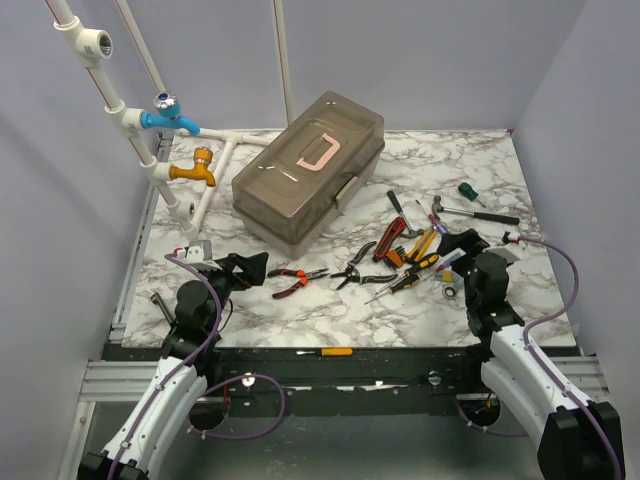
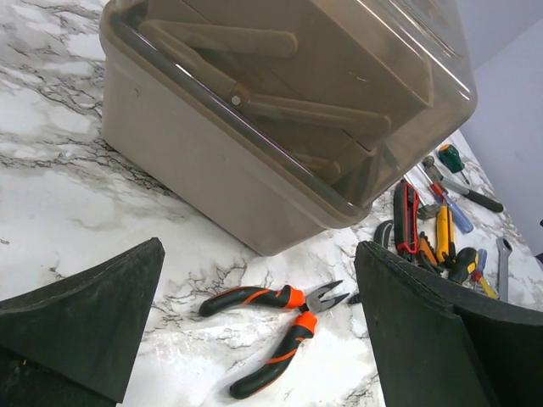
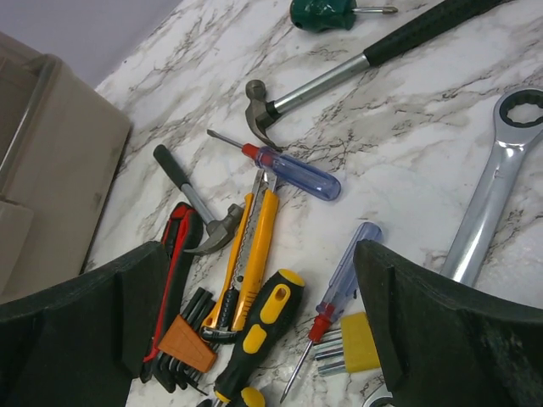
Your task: Pack the tool kit
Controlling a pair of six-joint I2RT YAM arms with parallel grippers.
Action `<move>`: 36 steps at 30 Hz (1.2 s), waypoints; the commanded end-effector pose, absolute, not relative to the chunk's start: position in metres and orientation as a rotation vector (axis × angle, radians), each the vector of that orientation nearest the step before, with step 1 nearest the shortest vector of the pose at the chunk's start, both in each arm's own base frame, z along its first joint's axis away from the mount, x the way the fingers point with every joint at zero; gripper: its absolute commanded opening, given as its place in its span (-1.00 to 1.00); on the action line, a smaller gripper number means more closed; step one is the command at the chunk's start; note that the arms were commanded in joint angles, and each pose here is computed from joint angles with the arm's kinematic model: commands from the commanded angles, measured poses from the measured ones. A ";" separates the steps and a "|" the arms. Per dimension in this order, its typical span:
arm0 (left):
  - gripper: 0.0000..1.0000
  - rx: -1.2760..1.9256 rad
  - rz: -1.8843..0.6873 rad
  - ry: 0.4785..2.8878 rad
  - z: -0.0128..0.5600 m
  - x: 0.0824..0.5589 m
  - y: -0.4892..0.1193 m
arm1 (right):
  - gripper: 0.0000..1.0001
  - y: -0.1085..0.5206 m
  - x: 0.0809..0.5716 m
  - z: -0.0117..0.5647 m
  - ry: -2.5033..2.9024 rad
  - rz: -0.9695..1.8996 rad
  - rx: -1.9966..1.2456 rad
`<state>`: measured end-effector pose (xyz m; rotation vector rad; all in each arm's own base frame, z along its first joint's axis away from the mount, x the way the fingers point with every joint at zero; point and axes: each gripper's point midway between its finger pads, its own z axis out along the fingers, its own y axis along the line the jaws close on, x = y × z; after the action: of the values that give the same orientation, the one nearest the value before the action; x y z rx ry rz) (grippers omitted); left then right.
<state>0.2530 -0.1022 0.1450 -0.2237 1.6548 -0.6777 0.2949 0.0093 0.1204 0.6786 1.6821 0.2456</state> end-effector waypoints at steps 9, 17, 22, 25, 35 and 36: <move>0.97 -0.014 -0.870 1.499 0.193 0.232 -0.134 | 1.00 0.058 0.310 0.129 1.762 0.512 0.586; 0.97 -0.039 -0.929 1.508 0.248 0.225 -0.150 | 1.00 0.134 0.320 0.183 1.741 0.988 0.375; 0.97 0.032 -0.851 1.612 0.277 0.239 -0.168 | 1.00 0.155 0.334 0.205 1.709 1.128 0.349; 0.97 0.181 -0.796 1.679 0.285 0.249 -0.188 | 1.00 0.162 0.342 0.207 1.709 1.169 0.362; 0.97 0.368 -0.382 1.932 0.296 0.339 -0.205 | 1.00 0.190 0.359 0.199 1.716 1.300 0.382; 0.97 0.370 -0.354 1.945 0.299 0.350 -0.207 | 1.00 0.194 0.361 0.199 1.709 1.319 0.378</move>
<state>0.3187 -0.2211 0.3032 0.2974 1.8414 -0.6021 0.3542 0.1748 0.1750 0.4290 1.7842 1.2028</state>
